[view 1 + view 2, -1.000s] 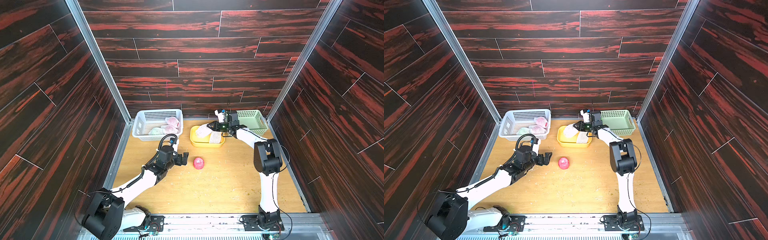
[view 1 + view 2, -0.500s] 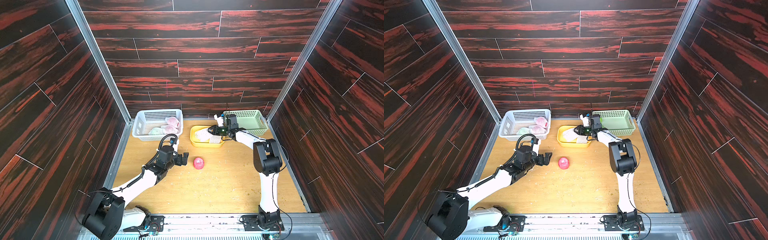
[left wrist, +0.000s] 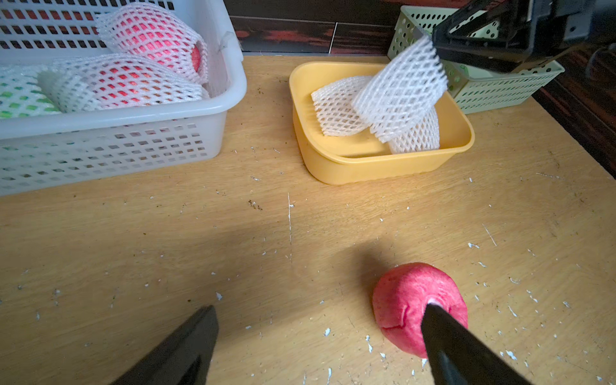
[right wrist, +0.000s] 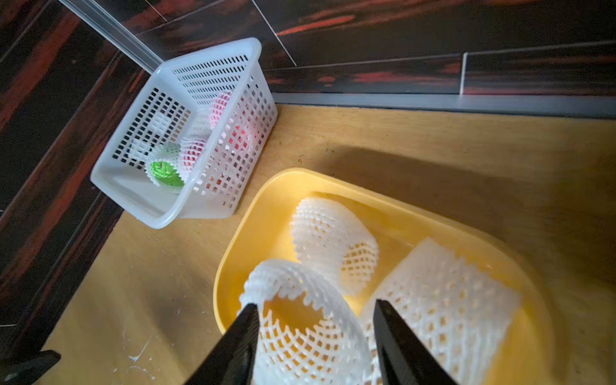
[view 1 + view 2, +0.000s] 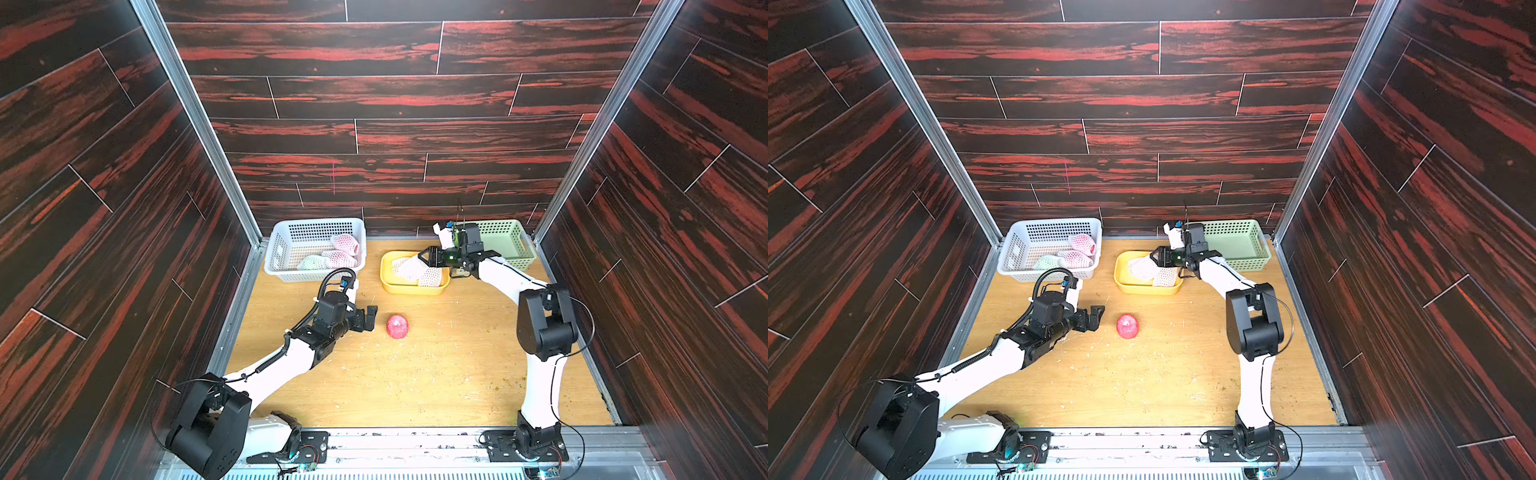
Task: Remove foam nets from apples
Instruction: Place the foam net into the storage box, then pick up the apple from the center of the board.
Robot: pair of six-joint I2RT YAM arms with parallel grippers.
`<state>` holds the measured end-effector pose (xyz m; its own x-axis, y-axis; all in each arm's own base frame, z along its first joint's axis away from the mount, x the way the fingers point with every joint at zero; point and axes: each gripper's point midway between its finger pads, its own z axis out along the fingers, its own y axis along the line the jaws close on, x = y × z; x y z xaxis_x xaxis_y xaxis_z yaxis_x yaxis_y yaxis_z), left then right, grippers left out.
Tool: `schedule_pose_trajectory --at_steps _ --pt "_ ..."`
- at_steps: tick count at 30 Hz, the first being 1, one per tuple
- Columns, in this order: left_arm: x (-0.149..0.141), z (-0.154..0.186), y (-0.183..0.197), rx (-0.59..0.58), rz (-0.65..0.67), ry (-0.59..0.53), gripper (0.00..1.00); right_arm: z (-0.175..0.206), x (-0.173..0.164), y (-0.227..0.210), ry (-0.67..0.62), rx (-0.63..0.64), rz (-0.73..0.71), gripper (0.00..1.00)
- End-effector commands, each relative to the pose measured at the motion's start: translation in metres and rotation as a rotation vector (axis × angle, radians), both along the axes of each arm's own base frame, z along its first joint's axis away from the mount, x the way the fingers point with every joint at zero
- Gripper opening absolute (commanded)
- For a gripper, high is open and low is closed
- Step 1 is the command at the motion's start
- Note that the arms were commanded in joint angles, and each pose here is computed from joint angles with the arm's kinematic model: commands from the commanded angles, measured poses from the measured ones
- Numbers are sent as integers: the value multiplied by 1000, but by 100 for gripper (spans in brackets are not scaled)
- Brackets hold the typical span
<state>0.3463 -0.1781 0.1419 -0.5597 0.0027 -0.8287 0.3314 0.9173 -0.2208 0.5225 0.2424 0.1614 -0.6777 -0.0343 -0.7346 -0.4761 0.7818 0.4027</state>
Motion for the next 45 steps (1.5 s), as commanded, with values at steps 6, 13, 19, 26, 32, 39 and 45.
schedule_pose_trajectory --at_steps 6,13,19,26,32,39,45 --pt "8 12 -5 -10 -12 -18 100 25 -31 -38 -31 -155 -72 59" --pt "2 16 -11 -35 -53 -14 100 66 -111 5 -89 90 206 64" --pt "-23 3 1 -31 -42 46 100 3 -202 67 -91 3 437 82" --pt "-61 -15 8 -98 -53 138 100 -62 -233 93 -53 -120 481 87" --pt "-83 -27 9 -143 -67 167 100 -81 -211 89 -80 -173 378 88" --pt "-82 -28 14 -130 -43 151 100 -94 -196 86 -99 -210 325 88" --pt "-78 -30 10 -125 -54 159 100 -99 -184 87 -95 -220 266 88"
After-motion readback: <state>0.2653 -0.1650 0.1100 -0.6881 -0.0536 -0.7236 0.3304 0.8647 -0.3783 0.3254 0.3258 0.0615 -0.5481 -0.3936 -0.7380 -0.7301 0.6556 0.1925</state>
